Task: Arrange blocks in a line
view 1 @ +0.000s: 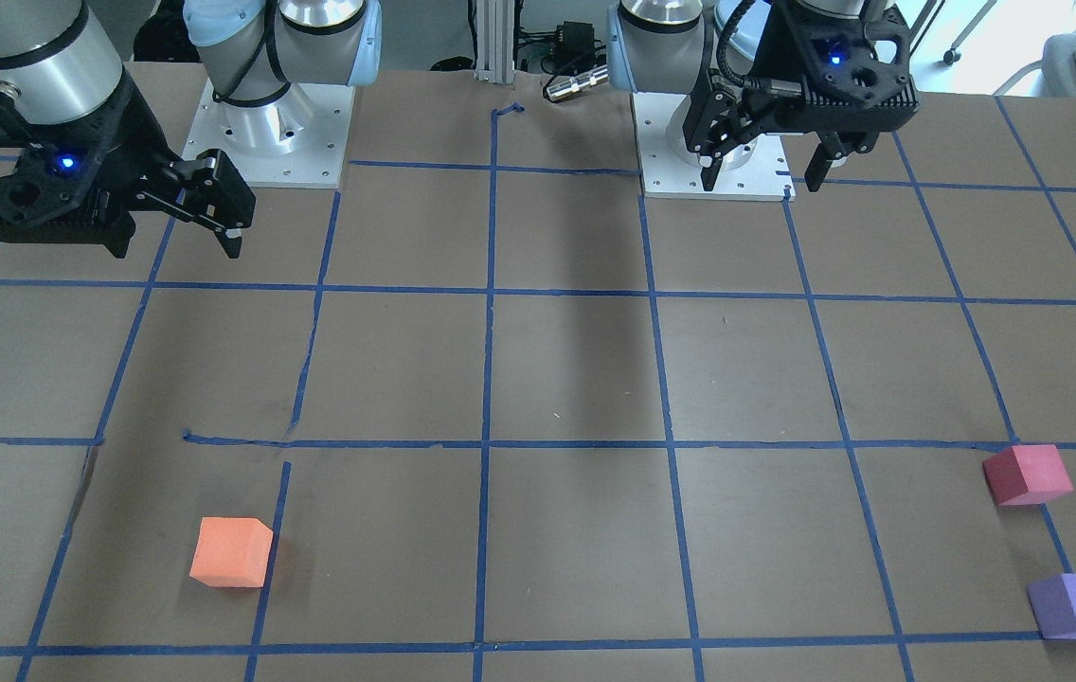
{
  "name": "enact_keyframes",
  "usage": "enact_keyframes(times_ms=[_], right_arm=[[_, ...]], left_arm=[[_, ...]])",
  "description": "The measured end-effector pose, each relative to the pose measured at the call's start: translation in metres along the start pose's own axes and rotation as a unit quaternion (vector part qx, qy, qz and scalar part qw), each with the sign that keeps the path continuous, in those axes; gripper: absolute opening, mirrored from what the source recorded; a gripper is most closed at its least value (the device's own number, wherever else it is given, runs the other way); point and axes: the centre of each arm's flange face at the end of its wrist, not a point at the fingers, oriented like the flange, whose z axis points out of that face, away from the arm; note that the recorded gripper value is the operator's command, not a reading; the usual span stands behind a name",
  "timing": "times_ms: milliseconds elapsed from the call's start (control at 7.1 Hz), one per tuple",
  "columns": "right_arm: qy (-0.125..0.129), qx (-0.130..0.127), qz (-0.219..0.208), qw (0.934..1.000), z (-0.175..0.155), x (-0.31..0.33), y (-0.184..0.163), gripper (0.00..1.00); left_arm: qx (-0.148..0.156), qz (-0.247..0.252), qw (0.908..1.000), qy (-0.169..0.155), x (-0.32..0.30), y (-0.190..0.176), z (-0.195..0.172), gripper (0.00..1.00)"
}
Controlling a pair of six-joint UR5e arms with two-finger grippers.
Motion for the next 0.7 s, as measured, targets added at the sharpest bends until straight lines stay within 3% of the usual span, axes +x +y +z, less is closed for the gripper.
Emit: enact_keyframes(times_ms=[141, 423, 705], right_arm=[[0.001, -0.001, 0.002, 1.0000, 0.002, 0.003, -0.002, 1.00], [0.015, 0.023, -0.001, 0.9996, -0.004, 0.007, -0.009, 1.00], [0.025, 0.027, -0.001, 0.9993, 0.033, 0.015, -0.052, 1.00]], left_arm=[[0.000, 0.001, 1.0000, -0.001, 0.000, 0.000, 0.000, 1.00], [0.001, 0.001, 1.0000, -0.002, 0.000, 0.001, 0.000, 1.00], [0.001, 0.000, 1.0000, 0.000, 0.000, 0.001, -0.001, 1.00]])
